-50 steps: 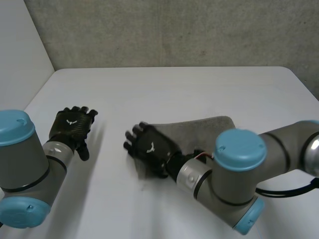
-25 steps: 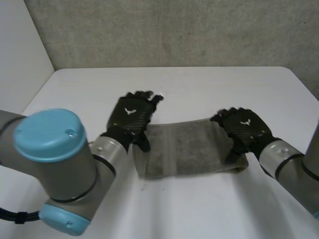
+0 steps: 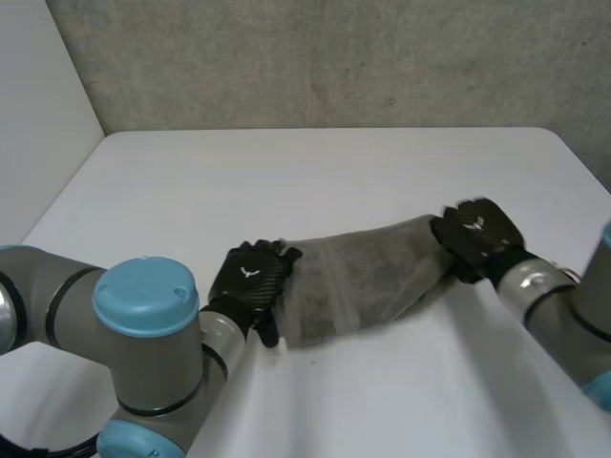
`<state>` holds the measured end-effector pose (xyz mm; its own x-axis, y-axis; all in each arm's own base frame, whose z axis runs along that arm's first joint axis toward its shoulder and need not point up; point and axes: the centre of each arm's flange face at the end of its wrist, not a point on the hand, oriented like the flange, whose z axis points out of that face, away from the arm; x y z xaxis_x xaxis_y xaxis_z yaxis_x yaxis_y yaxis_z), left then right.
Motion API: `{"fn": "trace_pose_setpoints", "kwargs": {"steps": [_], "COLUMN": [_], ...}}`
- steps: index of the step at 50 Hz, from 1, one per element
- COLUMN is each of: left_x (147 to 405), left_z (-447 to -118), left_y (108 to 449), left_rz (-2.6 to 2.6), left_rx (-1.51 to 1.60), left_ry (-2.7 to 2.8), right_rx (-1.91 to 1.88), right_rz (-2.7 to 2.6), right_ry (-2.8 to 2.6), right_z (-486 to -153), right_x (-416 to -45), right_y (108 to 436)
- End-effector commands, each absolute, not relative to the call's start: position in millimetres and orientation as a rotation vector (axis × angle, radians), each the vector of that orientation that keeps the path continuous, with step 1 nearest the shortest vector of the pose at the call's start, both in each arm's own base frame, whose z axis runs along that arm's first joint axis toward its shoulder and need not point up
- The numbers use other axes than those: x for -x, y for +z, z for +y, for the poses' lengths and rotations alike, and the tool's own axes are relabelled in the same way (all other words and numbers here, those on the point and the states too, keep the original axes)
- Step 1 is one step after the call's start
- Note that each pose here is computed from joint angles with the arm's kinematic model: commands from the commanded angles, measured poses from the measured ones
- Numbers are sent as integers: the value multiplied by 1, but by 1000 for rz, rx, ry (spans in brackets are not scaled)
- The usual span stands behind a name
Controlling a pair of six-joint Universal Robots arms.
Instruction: Fold the laundry
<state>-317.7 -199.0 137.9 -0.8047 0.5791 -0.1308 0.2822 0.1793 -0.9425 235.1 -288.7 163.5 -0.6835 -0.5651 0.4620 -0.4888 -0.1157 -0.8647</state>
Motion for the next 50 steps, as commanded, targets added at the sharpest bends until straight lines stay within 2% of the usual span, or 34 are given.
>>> {"fn": "trace_pose_setpoints", "kwargs": {"steps": [1, 4, 6, 7, 9, 13, 15, 17, 18, 20, 22, 27, 31, 35, 38, 40, 46, 50], "left_x": [292, 279, 271, 264, 258, 250, 251, 253, 255, 258, 263, 300, 315, 342, 347, 352, 349, 338], "left_z": [-210, -213, -217, -221, -224, -230, -230, -231, -231, -233, -234, -225, -222, -212, -212, -214, -212, -213], "left_y": [146, 156, 161, 166, 171, 177, 178, 181, 184, 187, 192, 215, 219, 208, 200, 180, 152, 134], "left_rz": [-2308, -2319, -2326, -2332, -2337, -2341, -2334, -2319, -2305, -2284, -2256, -2076, -2027, -2013, -2040, -2129, -2257, -2352], "left_rx": [715, 667, 634, 604, 578, 537, 538, 538, 540, 540, 539, 598, 585, 576, 582, 598, 615, 613], "left_ry": [1751, 1786, 1807, 1830, 1847, 1876, 1880, 1890, 1897, 1908, 1924, 1942, 1920, 1801, 1758, 1669, 1554, 1519], "right_rx": [1452, 1488, 1549, 1549, 1599, 1634, 1626, 1548, 1547, 1359, 1236, 915, 659, 613, 633, 650, 730, 768], "right_rz": [1628, 1577, 1531, 1531, 1512, 1504, 1504, 1520, 1520, 1637, 1703, 1781, 1911, 1975, 2043, 2075, 2152, 2172], "right_ry": [-1915, -1867, -1756, -1756, -1656, -1641, -1671, -1751, -1752, -1828, -1841, -1789, -1673, -1608, -1515, -1478, -1387, -1368], "right_z": [-221, -207, -181, -181, -164, -163, -166, -175, -175, -199, -211, -224, -247, -258, -266, -270, -279, -282], "right_x": [-331, -344, -363, -363, -373, -375, -375, -374, -374, -356, -345, -322, -296, -287, -290, -291, -298, -301], "right_y": [181, 174, 150, 150, 125, 116, 122, 149, 149, 175, 185, 209, 213, 212, 194, 184, 152, 135]}}
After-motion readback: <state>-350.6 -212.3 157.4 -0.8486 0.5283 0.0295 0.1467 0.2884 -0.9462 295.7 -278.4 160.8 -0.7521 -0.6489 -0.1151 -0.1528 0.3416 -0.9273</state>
